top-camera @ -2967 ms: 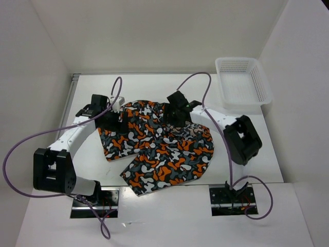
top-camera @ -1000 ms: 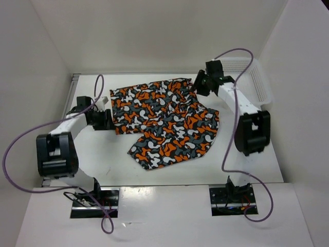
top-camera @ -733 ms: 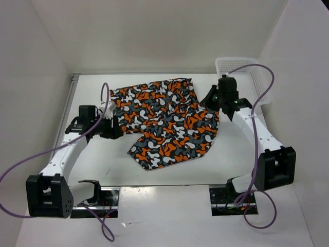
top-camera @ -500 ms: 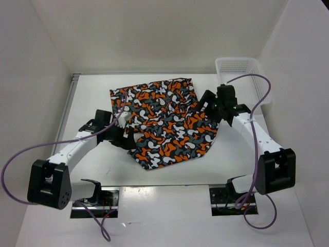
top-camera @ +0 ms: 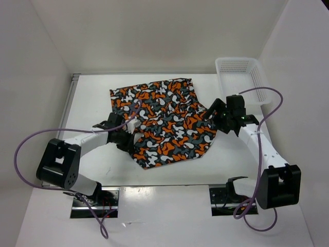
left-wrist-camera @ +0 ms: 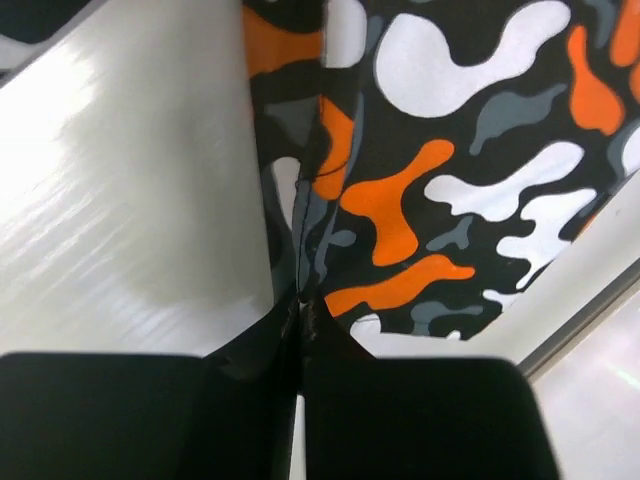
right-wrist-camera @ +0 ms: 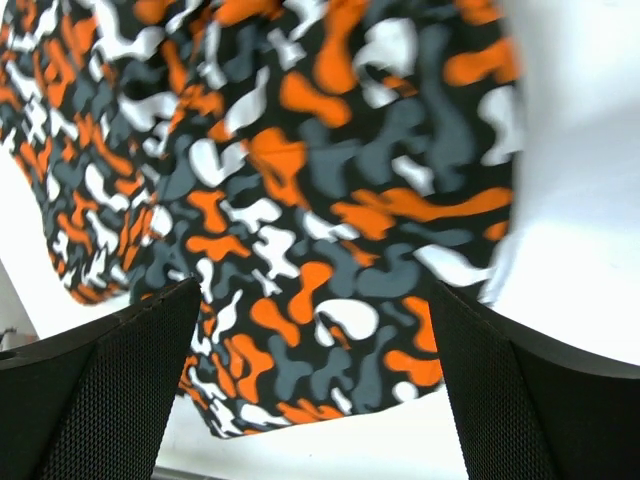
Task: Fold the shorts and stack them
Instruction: Flatten the shorts out
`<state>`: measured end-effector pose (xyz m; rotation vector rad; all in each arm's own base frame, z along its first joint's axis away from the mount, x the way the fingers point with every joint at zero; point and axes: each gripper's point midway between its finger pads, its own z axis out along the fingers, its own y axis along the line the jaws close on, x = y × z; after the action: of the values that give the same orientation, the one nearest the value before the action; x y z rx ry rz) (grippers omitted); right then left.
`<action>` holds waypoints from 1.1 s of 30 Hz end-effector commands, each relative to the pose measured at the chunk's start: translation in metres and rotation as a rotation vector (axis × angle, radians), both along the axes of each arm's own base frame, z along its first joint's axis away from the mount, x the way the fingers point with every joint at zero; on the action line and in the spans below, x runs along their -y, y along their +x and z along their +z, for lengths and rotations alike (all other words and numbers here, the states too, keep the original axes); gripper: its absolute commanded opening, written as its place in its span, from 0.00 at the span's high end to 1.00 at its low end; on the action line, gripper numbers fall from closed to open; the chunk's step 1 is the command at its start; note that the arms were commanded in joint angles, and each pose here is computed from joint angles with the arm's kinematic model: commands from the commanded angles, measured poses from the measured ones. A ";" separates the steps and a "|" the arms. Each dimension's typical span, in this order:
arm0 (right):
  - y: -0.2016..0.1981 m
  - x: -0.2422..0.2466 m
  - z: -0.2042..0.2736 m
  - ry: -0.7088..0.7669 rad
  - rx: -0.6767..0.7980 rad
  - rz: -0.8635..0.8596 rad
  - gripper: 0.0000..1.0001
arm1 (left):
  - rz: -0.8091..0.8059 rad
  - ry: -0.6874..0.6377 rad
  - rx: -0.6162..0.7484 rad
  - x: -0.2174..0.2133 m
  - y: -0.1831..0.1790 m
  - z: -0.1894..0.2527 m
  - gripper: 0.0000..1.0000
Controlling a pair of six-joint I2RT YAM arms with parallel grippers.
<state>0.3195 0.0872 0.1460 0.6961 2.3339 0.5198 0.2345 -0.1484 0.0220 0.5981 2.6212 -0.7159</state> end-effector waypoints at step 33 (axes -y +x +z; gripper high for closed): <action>0.036 -0.046 -0.092 0.115 -0.132 0.032 0.82 | 0.260 -0.027 0.173 -0.067 0.039 0.052 0.06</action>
<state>0.3194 0.1257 0.0257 0.8215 2.5897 0.5939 0.2645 -0.0756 0.0745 0.2640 2.5278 -0.5506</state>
